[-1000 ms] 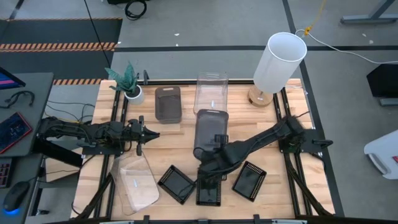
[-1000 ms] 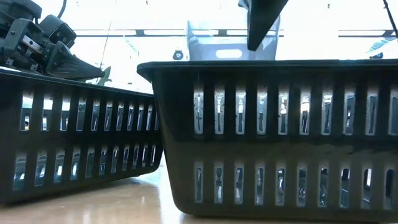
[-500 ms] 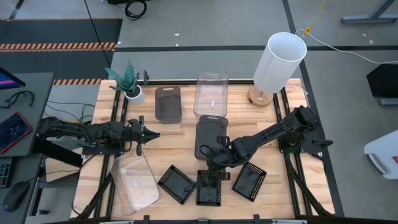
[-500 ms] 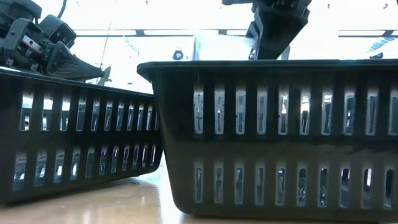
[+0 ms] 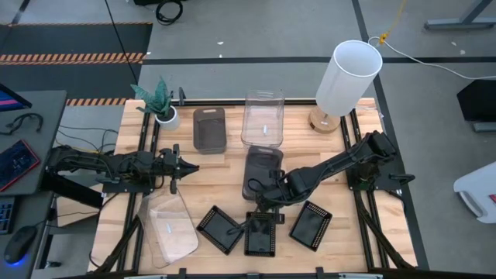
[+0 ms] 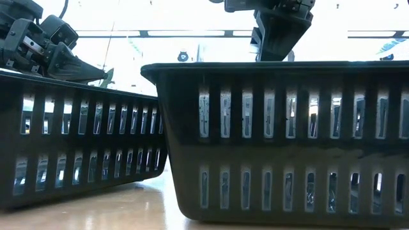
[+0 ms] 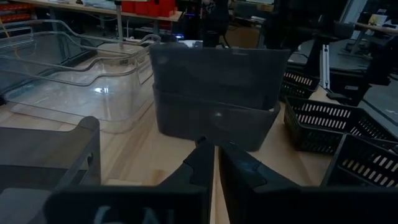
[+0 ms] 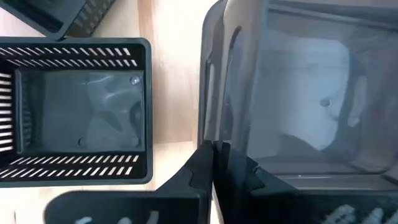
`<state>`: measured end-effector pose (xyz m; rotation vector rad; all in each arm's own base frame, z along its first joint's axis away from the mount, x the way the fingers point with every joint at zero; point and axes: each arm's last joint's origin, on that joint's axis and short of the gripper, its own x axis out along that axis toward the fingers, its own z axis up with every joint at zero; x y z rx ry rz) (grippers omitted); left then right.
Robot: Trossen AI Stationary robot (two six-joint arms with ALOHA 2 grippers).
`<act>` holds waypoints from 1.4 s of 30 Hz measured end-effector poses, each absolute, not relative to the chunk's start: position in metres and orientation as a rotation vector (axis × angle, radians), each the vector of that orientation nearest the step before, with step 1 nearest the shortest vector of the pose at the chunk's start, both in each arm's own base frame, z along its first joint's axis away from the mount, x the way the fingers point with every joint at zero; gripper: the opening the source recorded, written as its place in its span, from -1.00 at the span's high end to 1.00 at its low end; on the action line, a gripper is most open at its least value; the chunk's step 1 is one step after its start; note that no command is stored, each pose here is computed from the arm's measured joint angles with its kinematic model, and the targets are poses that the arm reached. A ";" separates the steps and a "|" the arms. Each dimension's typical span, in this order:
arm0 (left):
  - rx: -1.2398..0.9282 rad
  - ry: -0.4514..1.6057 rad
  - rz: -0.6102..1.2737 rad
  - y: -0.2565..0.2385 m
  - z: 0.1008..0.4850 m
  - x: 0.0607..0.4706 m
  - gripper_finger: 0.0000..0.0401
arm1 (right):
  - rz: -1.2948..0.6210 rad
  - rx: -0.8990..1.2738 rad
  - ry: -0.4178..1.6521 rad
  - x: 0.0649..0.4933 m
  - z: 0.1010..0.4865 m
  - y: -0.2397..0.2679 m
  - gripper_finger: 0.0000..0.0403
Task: Stack baskets by color
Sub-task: Stack the left transparent black bin on top of the right transparent black bin, then stack the left transparent black bin on top of the transparent black bin
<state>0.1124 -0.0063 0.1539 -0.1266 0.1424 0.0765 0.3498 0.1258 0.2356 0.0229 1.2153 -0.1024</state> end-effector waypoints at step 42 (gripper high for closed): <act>-0.127 0.142 0.076 -0.006 0.154 0.112 0.84 | 0.086 -0.054 0.670 0.250 0.235 0.116 0.38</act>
